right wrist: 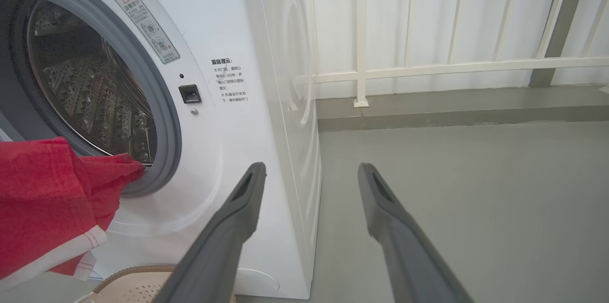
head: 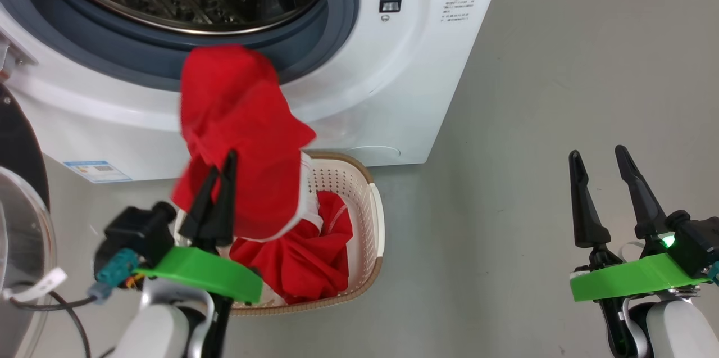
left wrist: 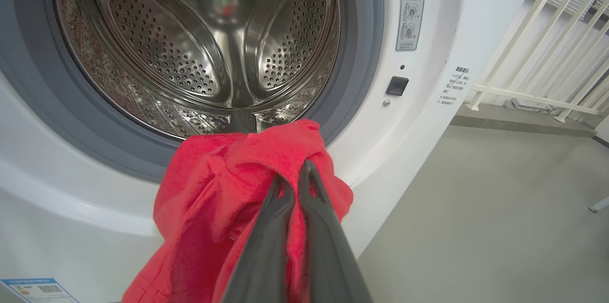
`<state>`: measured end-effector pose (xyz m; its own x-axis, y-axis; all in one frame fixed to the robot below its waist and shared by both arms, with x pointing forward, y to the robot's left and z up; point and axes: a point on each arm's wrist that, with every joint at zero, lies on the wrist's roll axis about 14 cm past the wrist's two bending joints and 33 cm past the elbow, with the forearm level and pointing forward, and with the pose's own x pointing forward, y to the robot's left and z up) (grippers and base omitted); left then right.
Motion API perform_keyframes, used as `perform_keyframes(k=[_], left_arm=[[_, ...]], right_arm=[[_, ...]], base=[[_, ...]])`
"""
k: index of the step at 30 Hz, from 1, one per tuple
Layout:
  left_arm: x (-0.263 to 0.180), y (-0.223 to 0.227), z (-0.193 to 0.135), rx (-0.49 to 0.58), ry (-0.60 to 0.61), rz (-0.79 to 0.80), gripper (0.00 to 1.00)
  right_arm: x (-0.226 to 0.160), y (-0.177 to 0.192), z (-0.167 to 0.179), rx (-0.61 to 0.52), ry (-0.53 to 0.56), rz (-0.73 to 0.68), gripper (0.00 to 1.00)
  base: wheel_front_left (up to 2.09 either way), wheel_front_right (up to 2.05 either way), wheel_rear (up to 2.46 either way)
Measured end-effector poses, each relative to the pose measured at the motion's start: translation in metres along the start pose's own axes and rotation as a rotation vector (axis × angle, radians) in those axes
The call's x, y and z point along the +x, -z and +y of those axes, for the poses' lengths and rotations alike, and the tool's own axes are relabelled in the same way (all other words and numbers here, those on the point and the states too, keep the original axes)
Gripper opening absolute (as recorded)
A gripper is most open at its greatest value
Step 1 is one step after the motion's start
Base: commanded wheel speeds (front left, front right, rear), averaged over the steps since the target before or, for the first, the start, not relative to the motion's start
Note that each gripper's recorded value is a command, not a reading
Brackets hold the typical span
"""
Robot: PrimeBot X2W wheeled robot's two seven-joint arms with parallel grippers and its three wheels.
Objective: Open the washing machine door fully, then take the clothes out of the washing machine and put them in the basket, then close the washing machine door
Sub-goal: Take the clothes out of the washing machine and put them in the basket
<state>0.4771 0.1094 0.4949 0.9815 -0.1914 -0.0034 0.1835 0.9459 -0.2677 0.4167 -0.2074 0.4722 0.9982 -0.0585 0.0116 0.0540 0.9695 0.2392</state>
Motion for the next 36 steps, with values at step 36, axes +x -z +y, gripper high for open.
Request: perform_keyframes(k=[36], left_arm=[[-0.035, 0.211, 0.020, -0.037, -0.090, 0.675, 0.00]], right_arm=[[-0.006, 0.007, -0.026, -0.031, 0.072, 0.028, 1.00]], base=[[0.00, 0.00, 0.00]])
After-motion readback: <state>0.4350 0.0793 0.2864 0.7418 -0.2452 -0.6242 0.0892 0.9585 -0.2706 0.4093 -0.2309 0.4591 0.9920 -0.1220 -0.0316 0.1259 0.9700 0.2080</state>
